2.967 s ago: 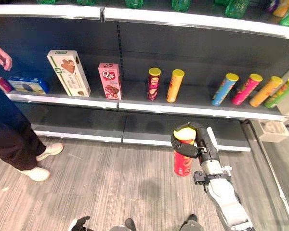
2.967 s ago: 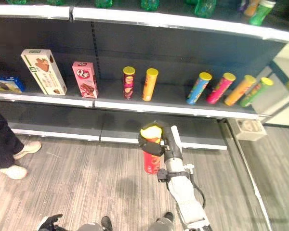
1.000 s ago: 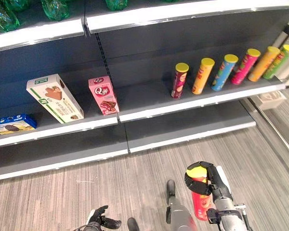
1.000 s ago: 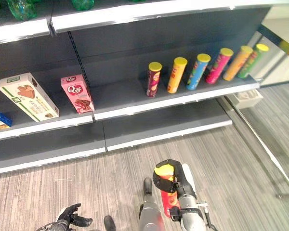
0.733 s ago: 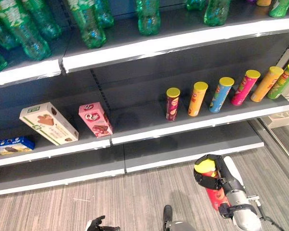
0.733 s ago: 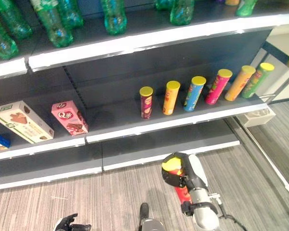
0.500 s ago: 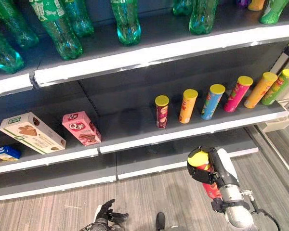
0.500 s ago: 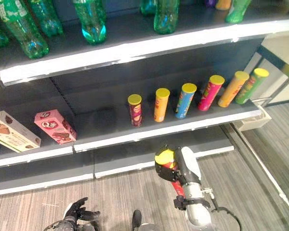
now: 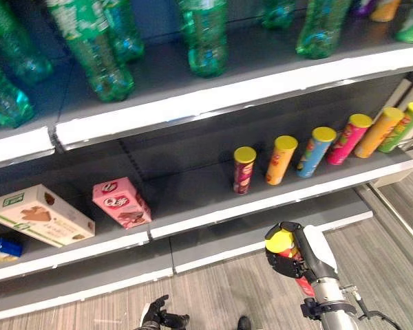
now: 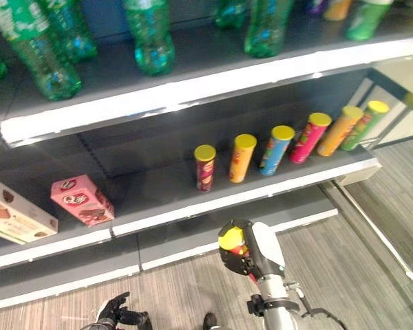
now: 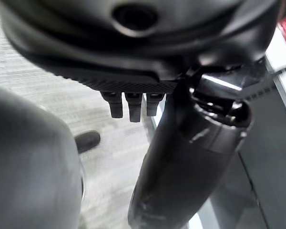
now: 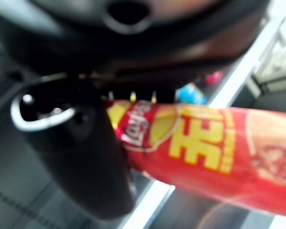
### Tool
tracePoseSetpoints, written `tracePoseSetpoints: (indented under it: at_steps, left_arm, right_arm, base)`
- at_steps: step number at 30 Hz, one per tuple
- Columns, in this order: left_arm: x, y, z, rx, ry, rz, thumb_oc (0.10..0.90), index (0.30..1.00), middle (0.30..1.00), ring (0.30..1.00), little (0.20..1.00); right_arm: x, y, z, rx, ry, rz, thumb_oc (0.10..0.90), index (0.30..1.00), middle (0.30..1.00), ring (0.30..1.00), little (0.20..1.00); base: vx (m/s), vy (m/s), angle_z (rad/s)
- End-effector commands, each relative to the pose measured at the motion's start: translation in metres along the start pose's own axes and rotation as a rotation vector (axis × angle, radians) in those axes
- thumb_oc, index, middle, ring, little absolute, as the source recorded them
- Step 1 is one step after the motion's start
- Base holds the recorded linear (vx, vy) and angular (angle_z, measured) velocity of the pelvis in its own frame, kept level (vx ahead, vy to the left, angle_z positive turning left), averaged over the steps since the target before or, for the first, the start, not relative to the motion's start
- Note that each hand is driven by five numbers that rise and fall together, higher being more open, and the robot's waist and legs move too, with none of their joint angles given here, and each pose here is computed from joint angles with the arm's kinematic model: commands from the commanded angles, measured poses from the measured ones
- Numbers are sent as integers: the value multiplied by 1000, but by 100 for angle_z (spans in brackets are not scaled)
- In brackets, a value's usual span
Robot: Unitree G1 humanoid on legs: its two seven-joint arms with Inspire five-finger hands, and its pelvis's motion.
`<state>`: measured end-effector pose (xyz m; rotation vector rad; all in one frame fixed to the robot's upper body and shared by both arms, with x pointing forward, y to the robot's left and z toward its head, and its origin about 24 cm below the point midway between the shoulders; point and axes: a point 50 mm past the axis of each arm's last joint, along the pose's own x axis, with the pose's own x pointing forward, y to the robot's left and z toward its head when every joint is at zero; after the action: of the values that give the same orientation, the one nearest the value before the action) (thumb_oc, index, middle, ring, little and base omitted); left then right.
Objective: Put the goods on the table back onto the shelves and tidy them up.
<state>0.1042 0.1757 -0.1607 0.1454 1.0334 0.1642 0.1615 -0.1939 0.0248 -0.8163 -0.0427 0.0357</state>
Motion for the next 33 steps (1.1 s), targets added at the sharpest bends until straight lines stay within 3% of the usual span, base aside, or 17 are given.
tracePoseSetpoints:
  at_steps: [1,9,10,17,18,25,29,33]
  left_arm:
    - [-6,19,-25,20,60,76,800,900,900,900,900]
    - [-6,17,-20,65,26,58,800,900,900,900,900]
    - [-6,16,-20,37,34,71,800,900,900,900,900]
    - [-8,18,-28,-1,72,91,800,900,900,900,900]
    - [-9,17,-30,8,78,89,800,900,900,900,900]
    - [-8,17,-26,41,56,81,800,900,900,900,900]
    - [-5,9,-9,79,-16,59,800,900,900,900,900]
    - [0,4,15,141,-117,40,800,900,900,900,900]
  right_arm:
    - [17,-30,47,55,-263,-208,400,300,300,300,300]
    - [31,-4,79,204,-401,-82,400,300,300,300,300]
    - [48,5,88,305,-399,-103,400,300,300,300,300]
    - [74,7,102,437,-383,-188,400,300,300,300,300]
    - [88,0,116,457,-427,-250,400,300,300,300,300]
    - [107,-23,143,452,-530,-436,400,300,300,300,300]
    - [121,-59,176,436,-655,-764,400,300,300,300,300]
    - [126,-80,198,413,-733,-933,400,300,300,300,300]
  base:
    - [9,14,7]
    - [-29,42,-2]
    - [-78,52,9]
    - [-8,47,20]
    - [30,31,29]
    - [16,29,12]
    - [-21,35,14]
    - [-30,24,22]
